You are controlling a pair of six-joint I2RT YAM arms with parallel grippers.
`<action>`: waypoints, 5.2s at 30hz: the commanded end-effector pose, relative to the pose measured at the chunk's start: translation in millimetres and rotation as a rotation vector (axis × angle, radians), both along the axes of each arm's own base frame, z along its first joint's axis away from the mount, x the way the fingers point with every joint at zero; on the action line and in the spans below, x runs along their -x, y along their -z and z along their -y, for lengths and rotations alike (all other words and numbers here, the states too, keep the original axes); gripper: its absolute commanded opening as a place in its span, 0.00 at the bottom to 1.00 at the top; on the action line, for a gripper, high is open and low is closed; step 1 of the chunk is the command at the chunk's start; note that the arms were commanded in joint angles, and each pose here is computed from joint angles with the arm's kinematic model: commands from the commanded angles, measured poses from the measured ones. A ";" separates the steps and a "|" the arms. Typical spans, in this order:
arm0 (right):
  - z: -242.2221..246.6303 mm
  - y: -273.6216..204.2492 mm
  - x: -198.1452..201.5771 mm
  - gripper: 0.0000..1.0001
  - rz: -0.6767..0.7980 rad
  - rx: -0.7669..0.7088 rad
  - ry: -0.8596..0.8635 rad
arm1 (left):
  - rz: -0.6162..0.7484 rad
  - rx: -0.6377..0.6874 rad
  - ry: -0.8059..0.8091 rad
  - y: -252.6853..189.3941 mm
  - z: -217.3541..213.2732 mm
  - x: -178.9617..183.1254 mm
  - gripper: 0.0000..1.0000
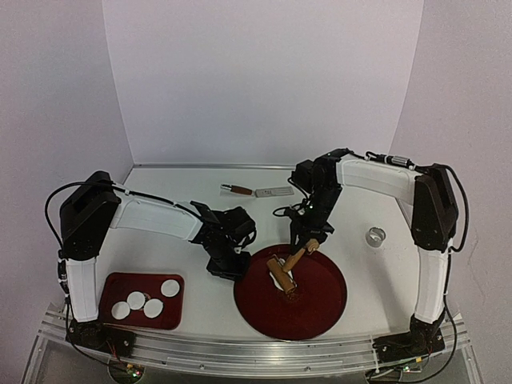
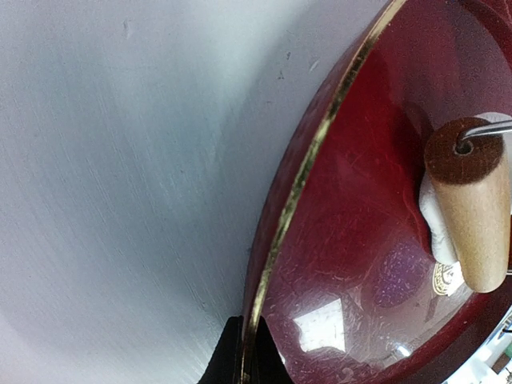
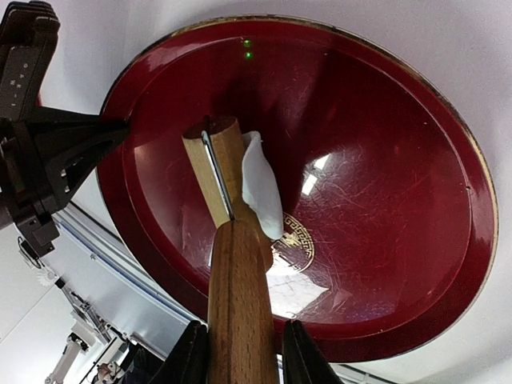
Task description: Roll out the dumpling wrappers from the dough
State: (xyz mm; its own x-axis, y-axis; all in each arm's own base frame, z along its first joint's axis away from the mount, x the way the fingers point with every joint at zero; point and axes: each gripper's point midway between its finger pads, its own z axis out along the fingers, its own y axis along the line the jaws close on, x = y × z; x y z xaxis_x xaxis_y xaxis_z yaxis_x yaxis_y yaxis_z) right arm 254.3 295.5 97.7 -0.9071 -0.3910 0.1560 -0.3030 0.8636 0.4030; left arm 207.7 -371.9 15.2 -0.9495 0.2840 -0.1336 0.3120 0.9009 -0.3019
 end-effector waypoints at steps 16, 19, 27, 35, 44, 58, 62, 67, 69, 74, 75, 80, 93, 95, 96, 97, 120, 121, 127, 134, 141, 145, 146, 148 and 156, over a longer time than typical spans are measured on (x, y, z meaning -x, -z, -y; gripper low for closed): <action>92.6 44.0 -23.1 0.00 0.067 0.340 0.079 | 0.052 -0.052 0.060 4.2 -20.1 6.8 0.00; 99.0 51.5 -19.4 0.00 0.052 0.354 0.080 | 0.053 -0.050 0.058 4.1 -20.3 7.0 0.00; 115.8 65.0 -19.6 0.00 0.035 0.384 0.094 | 0.054 -0.046 0.047 3.0 -22.6 8.2 0.00; 134.9 71.8 -24.5 0.00 0.020 0.400 0.120 | 0.053 -0.043 0.035 2.2 -26.2 10.0 0.00; 151.0 80.4 -20.7 0.00 -0.007 0.421 0.138 | 0.053 -0.048 0.033 3.3 -28.2 10.7 0.00; 167.0 80.0 -22.6 0.00 -0.015 0.430 0.168 | 0.054 -0.051 0.026 4.0 -29.4 10.5 0.00; 167.5 82.1 -21.9 0.00 -0.021 0.433 0.166 | 0.054 -0.050 0.028 4.1 -28.9 10.5 0.00; 169.9 83.1 -20.6 0.00 -0.021 0.441 0.162 | 0.055 -0.051 0.027 4.0 -29.3 10.3 0.00; 169.5 82.8 -20.9 0.00 -0.020 0.439 0.162 | 0.056 -0.051 0.027 3.9 -29.0 10.4 0.00; 168.8 80.4 -22.1 0.00 -0.013 0.434 0.168 | 0.051 -0.053 0.013 4.4 -30.6 10.6 0.00; 167.0 77.2 -23.4 0.00 -0.006 0.423 0.170 | 0.049 -0.056 0.005 4.7 -31.8 11.0 0.00; 145.0 46.9 -34.4 0.00 0.054 0.282 0.180 | 0.032 -0.073 -0.078 3.5 -40.7 13.5 0.00; 86.7 -54.7 -29.7 0.00 0.128 -0.159 0.315 | -0.146 -0.042 -0.331 -3.7 -31.2 58.1 0.15; 83.0 -64.7 -29.1 0.00 0.133 -0.197 0.359 | -0.162 -0.037 -0.308 -6.6 -23.7 68.4 0.23; 81.7 -69.0 -27.9 0.00 0.130 -0.213 0.377 | -0.164 -0.039 -0.298 -8.9 -21.7 72.0 0.27; 80.0 -73.0 -26.1 0.00 0.124 -0.228 0.388 | -0.164 -0.040 -0.293 -12.0 -21.1 74.1 0.31; 37.3 -82.4 4.1 0.00 0.020 -0.440 0.843 | 0.020 0.126 0.098 -94.2 -9.9 -51.4 0.65; 30.5 -80.5 6.6 0.00 0.018 -0.433 0.846 | 0.025 0.123 0.108 -93.2 -11.3 -53.9 0.65; 12.2 -64.5 19.0 0.00 0.016 -0.424 0.941 | 0.010 0.130 0.195 -78.5 -13.7 -52.1 0.63; -1.6 -41.8 26.4 0.00 -0.007 -0.373 0.959 | 0.003 0.167 0.233 -70.3 -8.1 -48.1 0.59; -7.8 -32.4 19.9 0.00 0.000 -0.347 0.970 | -0.005 0.147 0.250 -56.9 -11.0 -46.4 0.58; -7.4 -19.6 21.7 0.00 -0.012 -0.310 0.983 | -0.006 0.137 0.257 -52.2 -10.9 -47.6 0.57; -7.5 -17.4 21.8 0.00 -0.014 -0.303 0.985 | -0.004 0.133 0.258 -51.5 -11.2 -48.1 0.57; -7.1 -13.1 21.5 0.00 -0.016 -0.290 0.989 | -0.004 0.127 0.262 -48.5 -11.6 -48.5 0.57; 8.0 -1.8 28.2 0.00 -0.017 -0.186 1.022 | -0.018 0.107 0.275 -36.1 -13.7 -47.0 0.54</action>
